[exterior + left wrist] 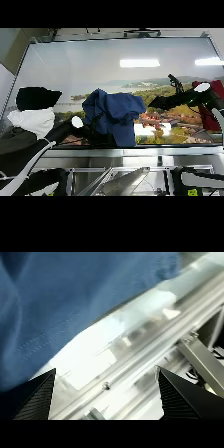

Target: Fold the shirts.

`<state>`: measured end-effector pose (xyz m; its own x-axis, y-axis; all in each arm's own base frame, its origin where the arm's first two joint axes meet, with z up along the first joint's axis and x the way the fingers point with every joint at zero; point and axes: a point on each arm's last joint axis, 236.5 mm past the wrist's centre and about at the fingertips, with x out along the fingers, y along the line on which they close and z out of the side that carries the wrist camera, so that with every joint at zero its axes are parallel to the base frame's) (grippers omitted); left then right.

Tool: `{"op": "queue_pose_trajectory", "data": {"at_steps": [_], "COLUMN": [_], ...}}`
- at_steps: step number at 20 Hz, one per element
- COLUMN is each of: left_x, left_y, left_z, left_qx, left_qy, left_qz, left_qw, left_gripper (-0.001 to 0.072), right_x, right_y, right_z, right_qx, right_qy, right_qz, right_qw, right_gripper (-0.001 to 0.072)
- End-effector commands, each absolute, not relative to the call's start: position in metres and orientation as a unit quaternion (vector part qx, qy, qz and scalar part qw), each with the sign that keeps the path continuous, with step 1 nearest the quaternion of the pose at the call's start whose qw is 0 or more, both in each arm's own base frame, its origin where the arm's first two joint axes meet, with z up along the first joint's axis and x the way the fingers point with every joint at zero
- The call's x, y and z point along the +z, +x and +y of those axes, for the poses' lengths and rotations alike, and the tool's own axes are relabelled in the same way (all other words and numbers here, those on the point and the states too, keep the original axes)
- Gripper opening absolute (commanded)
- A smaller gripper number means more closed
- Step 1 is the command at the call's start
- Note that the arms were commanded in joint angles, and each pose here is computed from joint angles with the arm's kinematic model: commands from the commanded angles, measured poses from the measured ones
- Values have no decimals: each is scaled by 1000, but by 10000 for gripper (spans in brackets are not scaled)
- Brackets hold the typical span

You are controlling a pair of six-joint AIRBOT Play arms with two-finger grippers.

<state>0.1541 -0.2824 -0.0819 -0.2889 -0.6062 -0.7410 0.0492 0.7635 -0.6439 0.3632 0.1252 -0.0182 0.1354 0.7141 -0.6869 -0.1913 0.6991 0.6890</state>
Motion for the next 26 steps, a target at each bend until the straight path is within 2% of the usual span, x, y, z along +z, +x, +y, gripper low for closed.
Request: {"op": "queue_pose_trajectory", "data": {"at_steps": [1, 4, 5, 6, 7, 8, 9, 13, 17, 23, 25, 26], "left_x": [-116, -116, -115, -116, -117, -117, -115, -84, -32, 6, 7, 7], "left_y": [164, 203, 216, 228, 238, 248, 257, 302, 326, 340, 343, 346], "left_z": [-280, -291, -293, -292, -291, -290, -290, -276, -251, -197, -186, -182], "left_qx": [-245, -248, -250, -251, -253, -255, -258, -269, -273, -257, -252, -250], "left_qy": [-190, -198, -197, -183, -173, -166, -161, -128, -143, -168, -172, -173], "left_qz": [750, 731, 724, 720, 718, 717, 715, 678, 637, 614, 612, 610], "left_qw": [584, 604, 612, 620, 625, 628, 630, 672, 707, 727, 730, 732], "left_gripper": [709, 691, 599, 466, 300, 98, 0, 0, 19, 20, 20, 20], "right_x": [-20, -21, -21, -22, -24, -27, -30, -52, -81, -103, -106, -108], "right_y": [368, 375, 376, 377, 377, 379, 380, 381, 388, 424, 425, 419], "right_z": [127, 127, 129, 130, 132, 134, 135, 143, 148, 132, 140, 149], "right_qx": [312, 304, 305, 304, 305, 304, 303, 298, 280, 222, 228, 237], "right_qy": [220, 218, 219, 219, 220, 223, 226, 228, 238, 240, 259, 274], "right_qz": [572, 563, 562, 562, 563, 563, 564, 579, 589, 559, 563, 571], "right_qw": [726, 737, 737, 737, 736, 735, 734, 724, 720, 762, 751, 737], "right_gripper": [542, 542, 542, 543, 543, 542, 542, 542, 541, 538, 478, 478]}}
